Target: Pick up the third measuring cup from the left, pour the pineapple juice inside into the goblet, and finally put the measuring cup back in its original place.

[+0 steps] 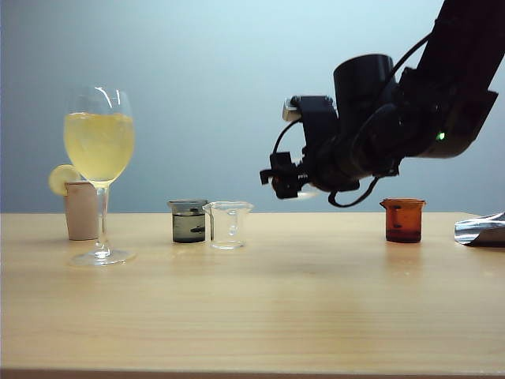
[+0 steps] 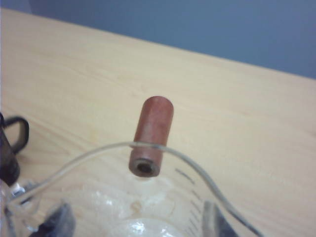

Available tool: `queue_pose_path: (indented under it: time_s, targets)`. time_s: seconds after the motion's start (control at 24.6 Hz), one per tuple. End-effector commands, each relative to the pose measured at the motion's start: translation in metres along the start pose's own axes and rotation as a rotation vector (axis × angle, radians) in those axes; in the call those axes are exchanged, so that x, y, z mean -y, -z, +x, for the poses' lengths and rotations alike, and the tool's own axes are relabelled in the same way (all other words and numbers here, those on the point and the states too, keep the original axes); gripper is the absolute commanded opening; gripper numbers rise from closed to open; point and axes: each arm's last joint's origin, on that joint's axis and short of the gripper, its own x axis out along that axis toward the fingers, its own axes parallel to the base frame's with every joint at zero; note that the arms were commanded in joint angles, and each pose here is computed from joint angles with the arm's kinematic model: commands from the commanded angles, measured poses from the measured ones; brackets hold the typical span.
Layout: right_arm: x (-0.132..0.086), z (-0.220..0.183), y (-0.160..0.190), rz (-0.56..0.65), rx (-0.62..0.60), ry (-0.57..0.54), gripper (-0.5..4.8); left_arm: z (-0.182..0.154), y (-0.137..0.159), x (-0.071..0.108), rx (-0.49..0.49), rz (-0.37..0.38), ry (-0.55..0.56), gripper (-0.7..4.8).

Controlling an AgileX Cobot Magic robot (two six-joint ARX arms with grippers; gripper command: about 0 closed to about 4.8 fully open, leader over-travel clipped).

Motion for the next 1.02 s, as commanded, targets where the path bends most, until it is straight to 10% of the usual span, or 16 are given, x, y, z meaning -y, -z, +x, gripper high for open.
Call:
queue_pose_path:
  time_s: [0.04, 1.02]
  targets:
    - [0.0, 0.003, 0.005, 0.006, 0.014, 0.009, -0.01, -0.001, -0.002, 0.0, 0.016, 0.006, 0.004, -0.05]
    - [0.02, 0.015, 0.05, 0.029, -0.044, -0.01, -0.01, -0.001, -0.002, 0.001, 0.014, 0.002, 0.012, -0.05]
